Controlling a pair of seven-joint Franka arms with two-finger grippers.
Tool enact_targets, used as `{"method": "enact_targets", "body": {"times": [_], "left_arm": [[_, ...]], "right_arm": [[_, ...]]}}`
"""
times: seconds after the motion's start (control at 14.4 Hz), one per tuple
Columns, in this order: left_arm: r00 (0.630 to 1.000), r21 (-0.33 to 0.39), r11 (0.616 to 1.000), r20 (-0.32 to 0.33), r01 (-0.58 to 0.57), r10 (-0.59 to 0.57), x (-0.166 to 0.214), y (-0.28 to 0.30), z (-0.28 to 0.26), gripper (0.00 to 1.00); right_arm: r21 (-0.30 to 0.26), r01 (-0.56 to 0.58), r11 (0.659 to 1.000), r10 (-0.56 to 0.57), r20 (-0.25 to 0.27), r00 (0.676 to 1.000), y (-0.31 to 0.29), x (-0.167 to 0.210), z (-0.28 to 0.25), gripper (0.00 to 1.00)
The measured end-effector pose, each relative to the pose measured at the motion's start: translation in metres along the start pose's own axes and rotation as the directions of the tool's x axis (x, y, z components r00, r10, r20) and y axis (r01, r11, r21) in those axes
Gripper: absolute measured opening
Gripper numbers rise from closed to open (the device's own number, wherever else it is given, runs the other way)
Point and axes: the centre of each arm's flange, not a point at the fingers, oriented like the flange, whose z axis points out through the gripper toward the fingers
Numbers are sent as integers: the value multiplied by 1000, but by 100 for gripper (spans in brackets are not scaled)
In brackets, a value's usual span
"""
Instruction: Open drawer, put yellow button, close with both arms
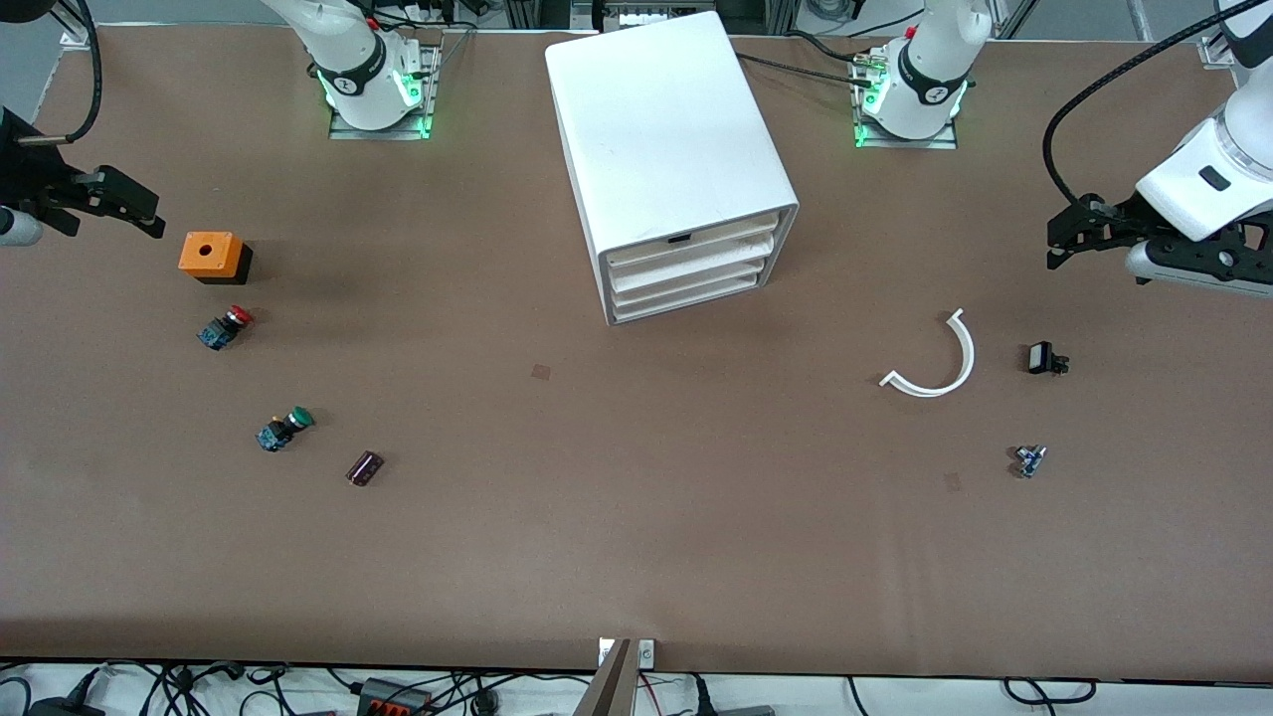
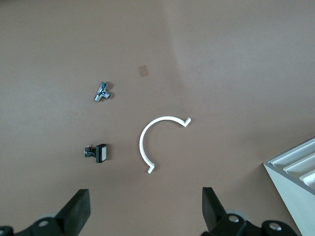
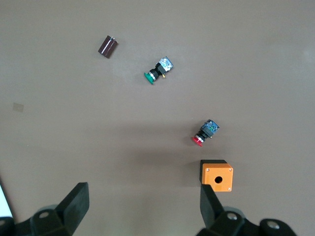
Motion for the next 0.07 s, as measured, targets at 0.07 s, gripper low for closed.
{"method": "enact_targets", "body": {"times": [0.07], "left_arm": [[1000, 0, 1000, 1, 0, 0, 0, 0, 0, 100]], "right_arm": [[0, 0, 1000, 0, 0, 1000, 0, 0, 0, 100]]}}
